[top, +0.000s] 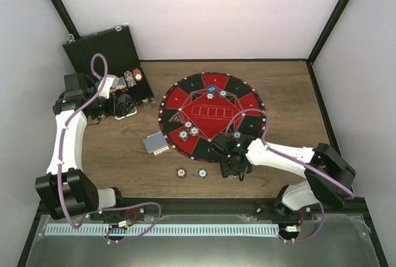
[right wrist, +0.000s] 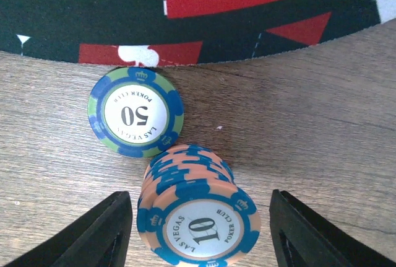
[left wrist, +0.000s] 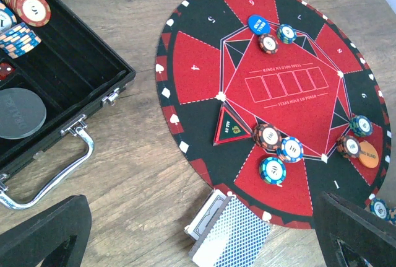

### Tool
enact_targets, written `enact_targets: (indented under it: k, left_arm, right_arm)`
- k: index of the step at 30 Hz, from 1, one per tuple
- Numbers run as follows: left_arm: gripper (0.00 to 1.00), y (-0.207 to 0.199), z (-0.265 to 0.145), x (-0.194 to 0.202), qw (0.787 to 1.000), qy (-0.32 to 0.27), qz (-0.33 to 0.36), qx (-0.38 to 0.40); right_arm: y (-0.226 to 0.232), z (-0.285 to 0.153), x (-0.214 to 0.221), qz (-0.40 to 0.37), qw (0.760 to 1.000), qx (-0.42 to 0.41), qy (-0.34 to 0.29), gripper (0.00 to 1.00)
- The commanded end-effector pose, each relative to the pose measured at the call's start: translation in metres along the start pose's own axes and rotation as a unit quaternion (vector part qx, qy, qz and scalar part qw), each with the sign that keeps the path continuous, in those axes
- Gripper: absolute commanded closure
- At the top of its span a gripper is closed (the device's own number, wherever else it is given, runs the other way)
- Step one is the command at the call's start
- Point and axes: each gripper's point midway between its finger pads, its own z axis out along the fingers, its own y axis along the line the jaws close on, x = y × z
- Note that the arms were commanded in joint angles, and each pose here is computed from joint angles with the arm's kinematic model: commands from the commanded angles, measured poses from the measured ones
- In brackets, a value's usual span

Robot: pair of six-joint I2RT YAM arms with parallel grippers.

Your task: Distribute texas hold em gaming equipment

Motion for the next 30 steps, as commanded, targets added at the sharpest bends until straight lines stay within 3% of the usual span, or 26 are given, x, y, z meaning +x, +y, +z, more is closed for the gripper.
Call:
enact_targets:
  k: [1, 19, 30]
  left_arm:
    - [0.00, -0.005, -0.007, -0.005, 1.000, -0.013, 0.013, 0.001]
    - [0.00, -0.005, -0.008, -0.008, 1.000, -0.014, 0.013, 0.002]
    - [0.00, -0.005, -0.008, -0.008, 1.000, -0.013, 0.014, 0.003]
  right_arm:
    - [0.001, 0.000, -0.001, 0.005, 1.000, 0.004, -0.006, 0.40]
    - [0.003, -0.005, -0.004, 0.003, 1.000, 0.000, -0.011, 0.59]
    - [0.011, -0.036, -0.023, 0.000, 0.999, -0.009, -0.038, 0.62]
